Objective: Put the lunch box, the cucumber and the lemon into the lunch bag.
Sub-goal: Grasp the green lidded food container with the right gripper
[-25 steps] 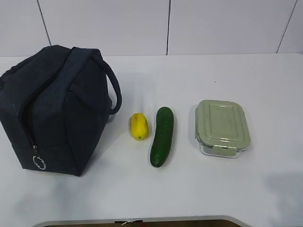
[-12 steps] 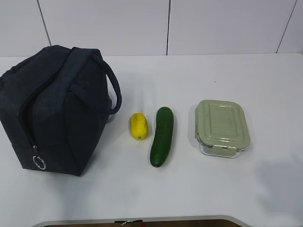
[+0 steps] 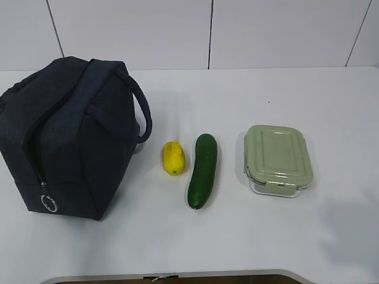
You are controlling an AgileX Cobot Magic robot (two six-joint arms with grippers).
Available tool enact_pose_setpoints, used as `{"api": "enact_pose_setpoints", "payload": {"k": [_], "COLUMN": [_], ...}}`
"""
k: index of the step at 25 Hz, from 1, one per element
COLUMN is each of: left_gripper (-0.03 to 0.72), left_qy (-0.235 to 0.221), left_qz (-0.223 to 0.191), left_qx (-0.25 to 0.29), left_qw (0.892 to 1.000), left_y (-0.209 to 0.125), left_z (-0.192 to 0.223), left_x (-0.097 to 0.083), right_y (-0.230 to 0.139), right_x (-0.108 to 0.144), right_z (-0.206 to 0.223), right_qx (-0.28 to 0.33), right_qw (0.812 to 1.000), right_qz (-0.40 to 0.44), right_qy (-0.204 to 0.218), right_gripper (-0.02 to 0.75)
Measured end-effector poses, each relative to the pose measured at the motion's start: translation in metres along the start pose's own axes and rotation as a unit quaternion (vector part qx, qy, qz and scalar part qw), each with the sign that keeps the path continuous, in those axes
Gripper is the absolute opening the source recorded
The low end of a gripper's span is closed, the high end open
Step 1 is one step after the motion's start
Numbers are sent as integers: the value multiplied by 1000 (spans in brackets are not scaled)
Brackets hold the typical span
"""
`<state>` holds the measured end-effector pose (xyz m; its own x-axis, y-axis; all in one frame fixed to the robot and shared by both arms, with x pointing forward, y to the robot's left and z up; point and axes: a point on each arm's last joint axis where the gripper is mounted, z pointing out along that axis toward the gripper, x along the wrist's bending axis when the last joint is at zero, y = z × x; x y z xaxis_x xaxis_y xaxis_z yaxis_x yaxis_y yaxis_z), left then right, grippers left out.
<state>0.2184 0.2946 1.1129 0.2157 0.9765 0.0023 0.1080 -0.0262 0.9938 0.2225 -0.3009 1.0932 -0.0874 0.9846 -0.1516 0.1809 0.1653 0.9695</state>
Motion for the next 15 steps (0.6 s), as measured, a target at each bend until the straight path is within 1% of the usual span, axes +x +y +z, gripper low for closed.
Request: {"api": "enact_pose_setpoints", "payload": {"k": [4, 6, 8, 10, 15], "left_gripper": [242, 242, 242, 242, 242], "left_qy": [3, 3, 3, 2, -2], "left_qz": [2, 2, 2, 2, -6], "left_qx": [-2, -2, 2, 5, 54], "left_qw": [1000, 1000, 1000, 1000, 999], "left_y": [0, 0, 1, 1, 4], "left_z": [0, 0, 2, 3, 24], "left_x": [0, 0, 1, 1, 2], "right_y": [6, 10, 15, 16, 27], "right_x": [-1, -2, -2, -2, 0], "right_z": [-2, 2, 10, 19, 44], "right_qx": [-4, 9, 40, 87, 200], "right_qw": [1000, 1000, 999, 996, 977], "right_qz": [0, 0, 6, 20, 55], "right_qy": [-1, 1, 7, 15, 41], "right_gripper": [499, 499, 499, 499, 499]}}
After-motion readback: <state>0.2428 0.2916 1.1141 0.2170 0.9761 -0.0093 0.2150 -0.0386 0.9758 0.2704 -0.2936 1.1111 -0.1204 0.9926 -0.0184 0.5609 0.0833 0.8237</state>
